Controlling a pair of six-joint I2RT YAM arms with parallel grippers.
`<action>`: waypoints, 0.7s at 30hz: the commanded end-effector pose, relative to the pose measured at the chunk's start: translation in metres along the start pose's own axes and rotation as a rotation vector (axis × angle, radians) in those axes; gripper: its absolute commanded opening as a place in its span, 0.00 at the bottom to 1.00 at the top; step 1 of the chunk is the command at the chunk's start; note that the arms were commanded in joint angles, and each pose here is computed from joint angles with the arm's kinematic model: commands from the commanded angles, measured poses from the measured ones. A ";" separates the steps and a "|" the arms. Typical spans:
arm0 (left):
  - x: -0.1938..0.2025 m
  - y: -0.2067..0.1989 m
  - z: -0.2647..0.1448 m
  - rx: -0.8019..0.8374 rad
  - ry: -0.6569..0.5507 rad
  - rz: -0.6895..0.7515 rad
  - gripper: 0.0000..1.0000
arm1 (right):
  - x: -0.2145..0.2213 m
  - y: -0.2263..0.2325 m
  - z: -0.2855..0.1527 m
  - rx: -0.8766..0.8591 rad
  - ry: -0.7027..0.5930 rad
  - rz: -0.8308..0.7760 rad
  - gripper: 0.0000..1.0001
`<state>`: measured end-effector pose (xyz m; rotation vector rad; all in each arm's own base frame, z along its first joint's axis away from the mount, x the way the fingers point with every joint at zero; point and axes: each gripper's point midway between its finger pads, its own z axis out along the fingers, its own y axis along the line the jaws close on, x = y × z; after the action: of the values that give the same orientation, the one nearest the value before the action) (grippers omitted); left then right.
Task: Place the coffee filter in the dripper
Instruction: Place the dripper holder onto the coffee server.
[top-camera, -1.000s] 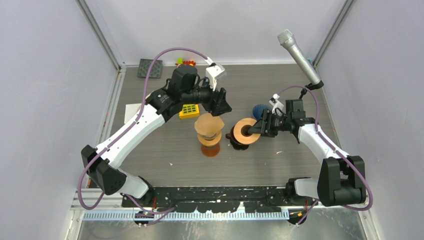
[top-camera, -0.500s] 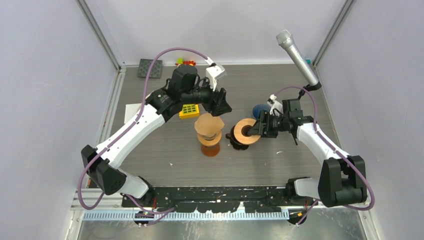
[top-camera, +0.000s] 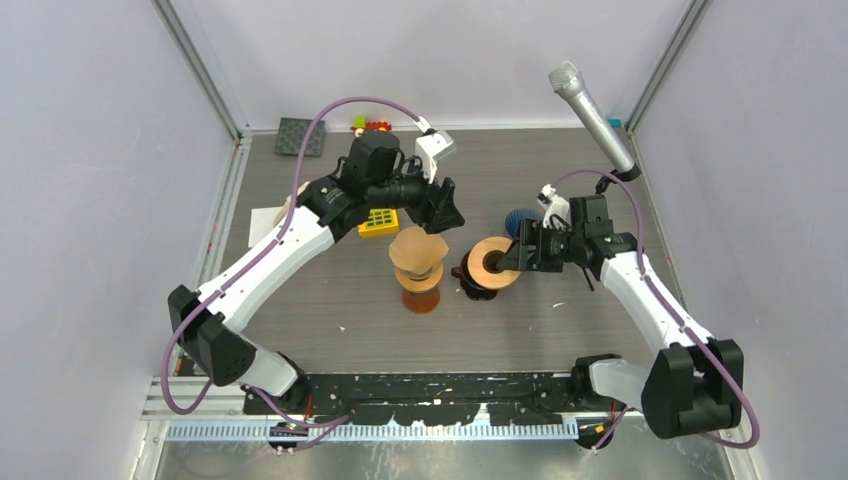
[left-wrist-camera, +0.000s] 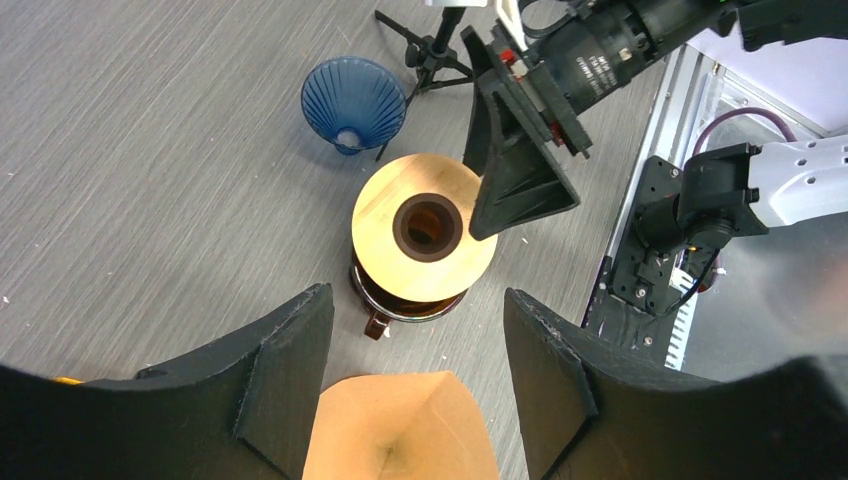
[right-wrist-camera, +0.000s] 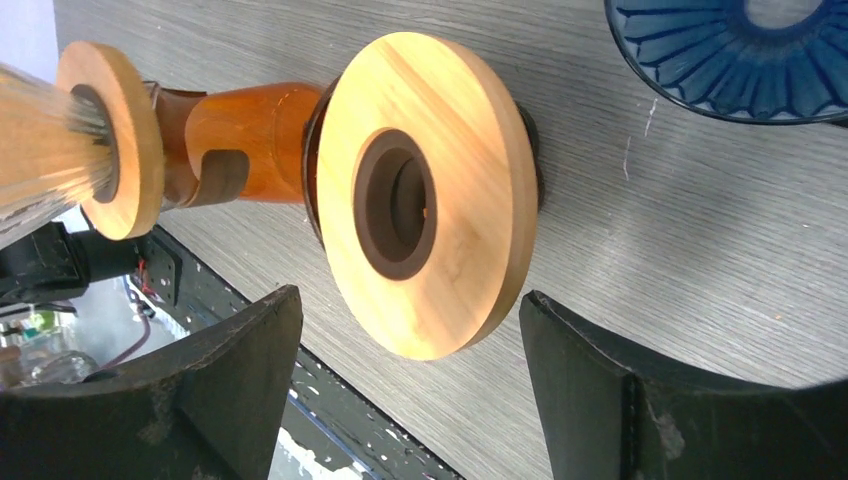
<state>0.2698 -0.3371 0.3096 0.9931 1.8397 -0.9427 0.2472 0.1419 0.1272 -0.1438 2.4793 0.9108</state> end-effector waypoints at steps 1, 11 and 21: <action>-0.022 -0.007 -0.008 0.011 -0.056 0.053 0.65 | -0.016 0.015 -0.021 0.001 -0.077 -0.127 0.84; -0.024 -0.004 -0.016 -0.019 -0.063 0.088 0.66 | -0.026 0.028 -0.052 0.035 -0.166 -0.311 0.86; -0.027 0.011 -0.031 -0.136 -0.063 0.141 0.67 | -0.051 0.045 -0.075 0.229 -0.217 -0.624 0.86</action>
<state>0.2795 -0.3254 0.3092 1.0063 1.8206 -0.8202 0.2398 0.1317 0.2065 -0.5352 2.1942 0.5817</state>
